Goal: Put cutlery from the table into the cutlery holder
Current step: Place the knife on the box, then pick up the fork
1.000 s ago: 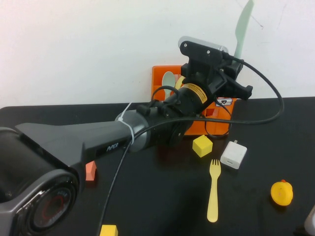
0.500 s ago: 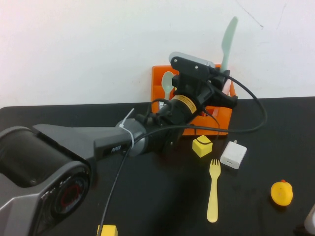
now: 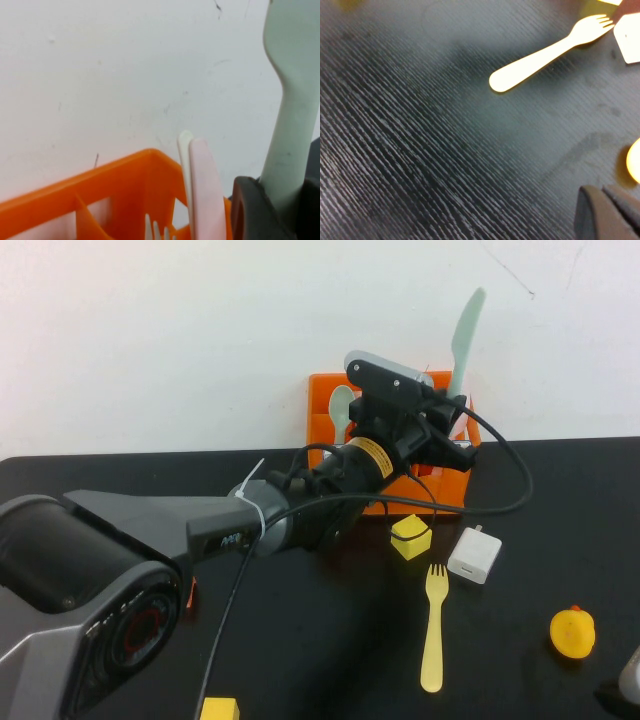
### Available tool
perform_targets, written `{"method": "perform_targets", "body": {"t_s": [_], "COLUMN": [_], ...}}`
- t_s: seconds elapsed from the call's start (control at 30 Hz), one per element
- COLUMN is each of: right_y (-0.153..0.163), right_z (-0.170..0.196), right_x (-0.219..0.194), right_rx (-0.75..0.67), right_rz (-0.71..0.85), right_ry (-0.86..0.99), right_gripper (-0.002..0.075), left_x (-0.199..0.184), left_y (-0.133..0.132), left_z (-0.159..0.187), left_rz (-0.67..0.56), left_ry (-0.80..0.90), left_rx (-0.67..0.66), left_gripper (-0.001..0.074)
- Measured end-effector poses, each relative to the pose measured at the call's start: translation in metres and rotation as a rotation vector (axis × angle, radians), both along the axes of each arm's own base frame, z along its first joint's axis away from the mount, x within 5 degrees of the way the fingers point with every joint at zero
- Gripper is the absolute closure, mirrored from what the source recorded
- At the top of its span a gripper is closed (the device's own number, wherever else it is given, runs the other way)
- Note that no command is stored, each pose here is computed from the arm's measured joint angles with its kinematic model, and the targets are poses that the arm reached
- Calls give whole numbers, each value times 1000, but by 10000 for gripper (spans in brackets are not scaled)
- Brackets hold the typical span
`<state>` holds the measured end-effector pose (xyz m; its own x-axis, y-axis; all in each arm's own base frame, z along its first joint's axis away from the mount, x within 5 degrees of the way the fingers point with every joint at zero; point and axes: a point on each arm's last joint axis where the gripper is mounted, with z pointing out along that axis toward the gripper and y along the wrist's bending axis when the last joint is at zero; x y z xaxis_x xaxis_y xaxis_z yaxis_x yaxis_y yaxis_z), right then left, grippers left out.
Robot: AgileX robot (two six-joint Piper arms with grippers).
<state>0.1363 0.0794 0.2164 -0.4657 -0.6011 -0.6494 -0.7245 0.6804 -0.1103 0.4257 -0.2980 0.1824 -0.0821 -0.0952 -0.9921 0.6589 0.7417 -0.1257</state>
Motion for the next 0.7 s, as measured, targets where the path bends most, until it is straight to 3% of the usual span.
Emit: {"method": "perform_targets", "body": {"t_s": [0.23, 0.4, 0.5, 0.6, 0.7], "right_y": [0, 0, 0, 0, 0], "right_z": [0, 0, 0, 0, 0], "right_x": [0, 0, 0, 0, 0], "right_rx": [1, 1, 1, 1, 1], "right_rz": [-1, -1, -1, -1, -2], "right_ry": [-2, -2, -2, -4, -5], "right_gripper": [728, 728, 728, 728, 728], "left_x": [0, 1, 1, 1, 0], "left_y": [-1, -2, -2, -2, -1], "left_z": [-6, -7, -7, -7, 2], "left_rz": [-10, -10, -11, -12, -12], "left_ry": [44, 65, 68, 67, 41], "left_rx": [19, 36, 40, 40, 53], "left_gripper": [549, 336, 260, 248, 294]}}
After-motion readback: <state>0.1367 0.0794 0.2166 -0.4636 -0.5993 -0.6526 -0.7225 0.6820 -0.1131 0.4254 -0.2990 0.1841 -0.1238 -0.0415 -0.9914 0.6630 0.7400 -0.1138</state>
